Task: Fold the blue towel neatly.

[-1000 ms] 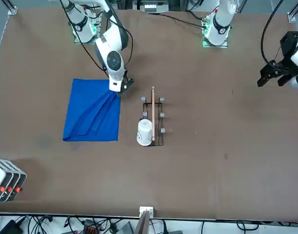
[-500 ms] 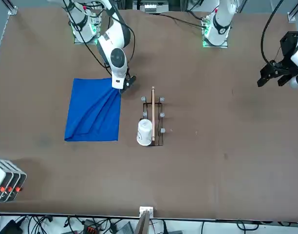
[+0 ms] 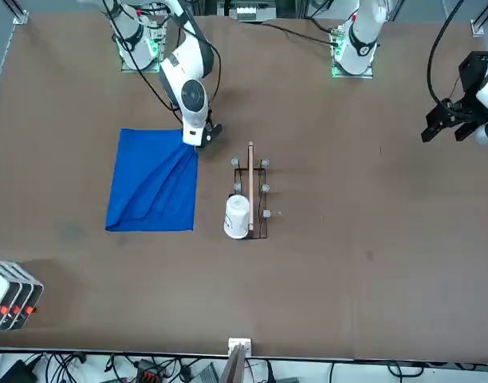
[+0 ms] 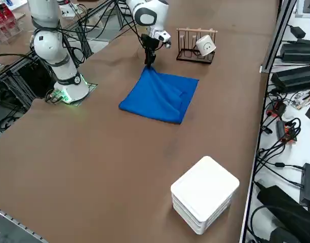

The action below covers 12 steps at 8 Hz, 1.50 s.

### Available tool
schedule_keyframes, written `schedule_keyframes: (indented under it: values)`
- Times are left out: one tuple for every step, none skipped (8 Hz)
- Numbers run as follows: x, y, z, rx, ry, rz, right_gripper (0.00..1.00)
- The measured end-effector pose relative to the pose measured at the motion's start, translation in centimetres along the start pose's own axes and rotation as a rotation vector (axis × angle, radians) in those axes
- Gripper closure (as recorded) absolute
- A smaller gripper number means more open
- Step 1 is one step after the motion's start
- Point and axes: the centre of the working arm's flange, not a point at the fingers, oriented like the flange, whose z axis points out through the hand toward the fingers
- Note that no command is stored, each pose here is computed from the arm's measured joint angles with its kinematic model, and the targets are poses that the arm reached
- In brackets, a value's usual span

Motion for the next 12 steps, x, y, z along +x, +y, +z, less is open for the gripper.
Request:
schedule_keyframes:
  values:
    - [0.5, 0.3, -1.1, 0.001, 0.001, 0.047, 0.26]
    - [1.1, 0.8, -3.2, 0.004, -0.007, 0.12, 0.08]
    - [2.0, 2.1, -6.0, 0.011, 0.004, 0.195, 0.0]
    - [2.8, 4.6, -8.5, 0.026, 0.037, 0.258, 0.0]
    - [3.2, 8.2, -9.9, 0.047, 0.075, 0.33, 0.0]
    - [3.3, 12.5, -10.5, 0.069, 0.119, 0.41, 0.02]
    - [3.6, 16.3, -9.9, 0.088, 0.164, 0.493, 0.06]
    - [4.3, 18.4, -8.4, 0.098, 0.198, 0.564, 0.15]
    - [5.5, 19.0, -6.7, 0.103, 0.212, 0.61, 0.17]
    - [6.7, 19.1, -5.4, 0.108, 0.214, 0.651, 0.19]
    - [7.6, 19.6, -5.0, 0.115, 0.215, 0.706, 0.2]
    - [7.9, 20.5, -4.9, 0.123, 0.215, 0.765, 0.22]
